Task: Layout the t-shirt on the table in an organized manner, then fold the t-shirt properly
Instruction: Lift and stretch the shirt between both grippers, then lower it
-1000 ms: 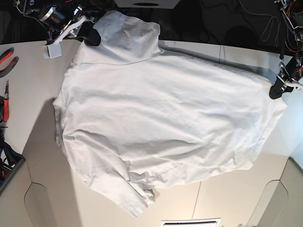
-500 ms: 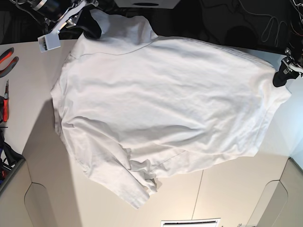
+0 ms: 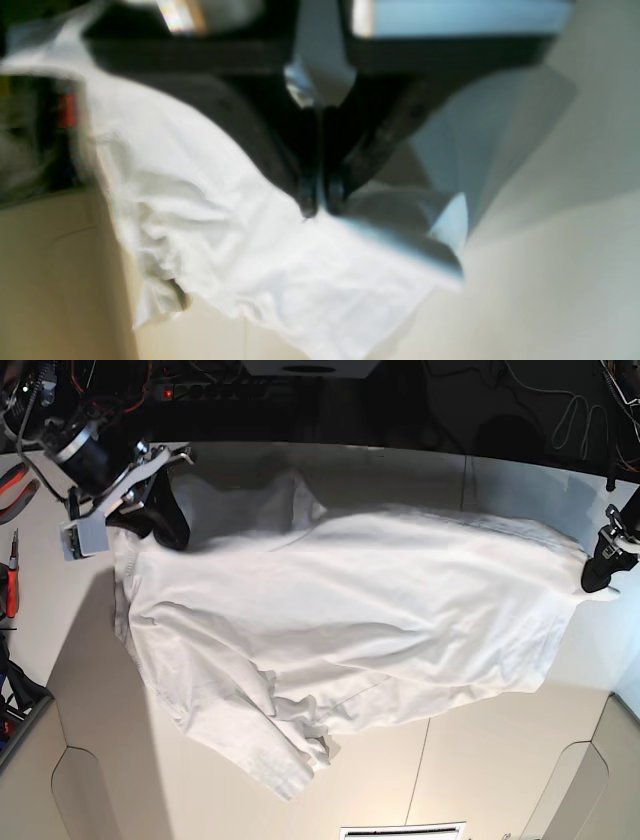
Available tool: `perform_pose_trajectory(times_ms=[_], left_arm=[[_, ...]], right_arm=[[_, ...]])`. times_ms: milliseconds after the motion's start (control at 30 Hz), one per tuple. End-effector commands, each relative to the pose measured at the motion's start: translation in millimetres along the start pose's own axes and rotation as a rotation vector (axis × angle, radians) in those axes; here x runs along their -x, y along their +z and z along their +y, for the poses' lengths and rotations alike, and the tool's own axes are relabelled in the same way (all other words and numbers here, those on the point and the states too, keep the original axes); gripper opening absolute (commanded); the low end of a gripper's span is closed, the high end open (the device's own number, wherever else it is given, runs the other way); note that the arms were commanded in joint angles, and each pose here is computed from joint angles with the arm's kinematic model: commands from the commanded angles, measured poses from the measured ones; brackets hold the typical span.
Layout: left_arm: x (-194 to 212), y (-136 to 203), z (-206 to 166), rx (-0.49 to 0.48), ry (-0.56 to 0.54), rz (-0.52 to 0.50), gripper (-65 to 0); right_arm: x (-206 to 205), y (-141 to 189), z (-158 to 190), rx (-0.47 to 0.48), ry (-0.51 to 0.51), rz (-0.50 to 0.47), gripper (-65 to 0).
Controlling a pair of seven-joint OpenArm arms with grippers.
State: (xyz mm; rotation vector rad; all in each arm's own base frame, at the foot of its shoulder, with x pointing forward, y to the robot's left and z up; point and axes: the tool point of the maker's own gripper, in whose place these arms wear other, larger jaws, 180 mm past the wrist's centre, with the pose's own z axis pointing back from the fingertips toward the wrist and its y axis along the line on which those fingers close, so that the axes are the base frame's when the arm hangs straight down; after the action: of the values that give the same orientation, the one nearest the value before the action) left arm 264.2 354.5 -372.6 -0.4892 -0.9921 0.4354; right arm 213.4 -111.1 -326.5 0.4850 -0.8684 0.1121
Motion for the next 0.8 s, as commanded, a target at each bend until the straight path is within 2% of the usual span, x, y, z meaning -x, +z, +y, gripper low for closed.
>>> perform_pose_trajectory(times_ms=[0, 200, 300, 567, 667, 767], left_arm=[[-24, -1, -7, 0.023, -0.04, -0.063, -65.0], [-32, -19, -11, -0.014, -0.107, -0.081, -65.0], [-28, -34, -16, -0.032, -0.159, -0.048, -65.0], [-27, -64, -21, -0.121, -0.28, -0.006, -65.0], [-28, -67, -15, -0.17, -0.302, 0.001, -65.0], [-31, -65, -5, -0.232, -0.309, -0.007, -65.0]], right_arm=[[-9, -4, -5, 0.003, -0.003, -0.032, -65.0], [-15, -48, -36, 0.003, -0.088, -0.039, -65.0], [-25, -67, -51, 0.013, -0.112, -0.058, -65.0], [-39, -117, -74, -0.01, -0.177, -0.016, -65.0], [-41, -133, -80, -0.013, -0.161, 0.012, -65.0], [-43, -144, -84, 0.008, -0.095, 0.038, -65.0]])
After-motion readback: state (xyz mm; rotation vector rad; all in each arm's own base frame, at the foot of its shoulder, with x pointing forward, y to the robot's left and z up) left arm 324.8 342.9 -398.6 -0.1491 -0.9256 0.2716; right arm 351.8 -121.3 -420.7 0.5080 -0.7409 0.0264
